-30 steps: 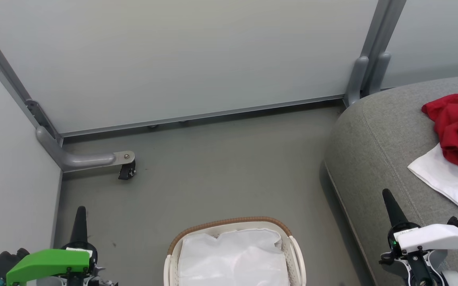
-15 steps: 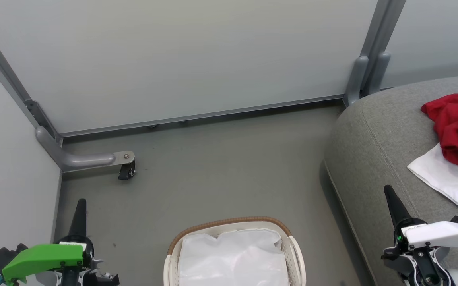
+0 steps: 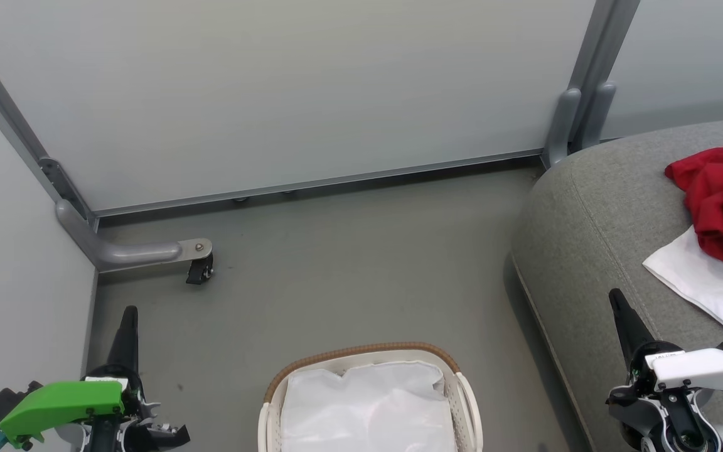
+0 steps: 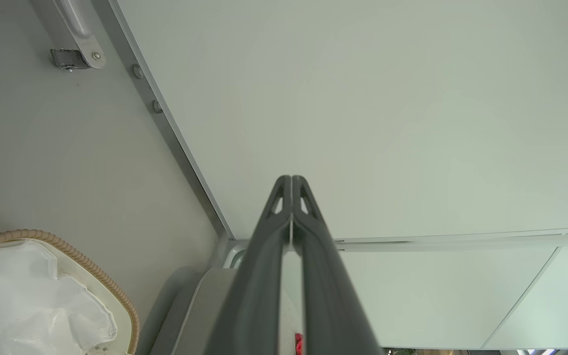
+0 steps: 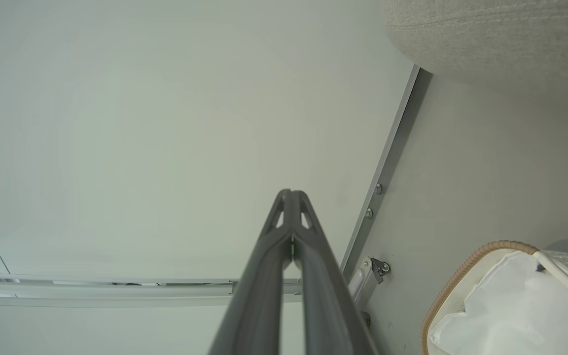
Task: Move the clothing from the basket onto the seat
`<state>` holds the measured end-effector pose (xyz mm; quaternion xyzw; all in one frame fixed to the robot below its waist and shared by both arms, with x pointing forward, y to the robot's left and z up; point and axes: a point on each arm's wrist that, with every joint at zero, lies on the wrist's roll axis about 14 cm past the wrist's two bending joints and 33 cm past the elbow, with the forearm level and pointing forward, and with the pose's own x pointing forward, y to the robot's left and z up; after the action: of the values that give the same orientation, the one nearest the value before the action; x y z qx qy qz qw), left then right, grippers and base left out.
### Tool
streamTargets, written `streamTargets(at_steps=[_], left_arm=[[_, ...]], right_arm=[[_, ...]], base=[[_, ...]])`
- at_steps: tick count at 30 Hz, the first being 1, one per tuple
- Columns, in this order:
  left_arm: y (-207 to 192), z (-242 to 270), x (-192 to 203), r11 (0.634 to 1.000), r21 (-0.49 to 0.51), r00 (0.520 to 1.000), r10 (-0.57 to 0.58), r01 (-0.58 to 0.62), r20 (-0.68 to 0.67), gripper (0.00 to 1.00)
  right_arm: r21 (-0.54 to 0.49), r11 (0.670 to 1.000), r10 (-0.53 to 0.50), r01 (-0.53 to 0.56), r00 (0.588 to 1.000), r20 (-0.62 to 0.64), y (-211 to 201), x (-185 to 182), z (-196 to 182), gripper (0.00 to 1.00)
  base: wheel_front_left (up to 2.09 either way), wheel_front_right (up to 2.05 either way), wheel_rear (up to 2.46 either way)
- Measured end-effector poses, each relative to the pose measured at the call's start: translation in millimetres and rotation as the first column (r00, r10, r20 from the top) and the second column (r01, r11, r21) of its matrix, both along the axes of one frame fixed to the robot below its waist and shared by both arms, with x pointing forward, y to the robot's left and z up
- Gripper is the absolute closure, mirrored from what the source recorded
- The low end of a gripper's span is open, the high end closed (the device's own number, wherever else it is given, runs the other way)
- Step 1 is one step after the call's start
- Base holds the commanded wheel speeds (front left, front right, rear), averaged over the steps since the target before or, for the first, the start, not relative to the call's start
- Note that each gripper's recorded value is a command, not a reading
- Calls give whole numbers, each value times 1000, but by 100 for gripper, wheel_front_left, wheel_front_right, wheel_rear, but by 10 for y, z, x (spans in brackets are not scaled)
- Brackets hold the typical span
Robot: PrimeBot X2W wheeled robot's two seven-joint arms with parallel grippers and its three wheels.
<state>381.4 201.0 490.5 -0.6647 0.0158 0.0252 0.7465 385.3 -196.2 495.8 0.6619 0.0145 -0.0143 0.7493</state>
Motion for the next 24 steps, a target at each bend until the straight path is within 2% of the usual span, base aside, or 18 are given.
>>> streamTargets(at_steps=[19,24], left_arm=[[-22,119,54,993,-119,999,-11,16,43,100],[-23,133,62,992,-121,999,-11,17,47,100]], right_arm=[[126,992,-1,-2,1000,29,-28,20,77,100],[129,992,-2,-2,1000,31,-30,21,81,100]], base=[[0,0,0],[0,0,0]])
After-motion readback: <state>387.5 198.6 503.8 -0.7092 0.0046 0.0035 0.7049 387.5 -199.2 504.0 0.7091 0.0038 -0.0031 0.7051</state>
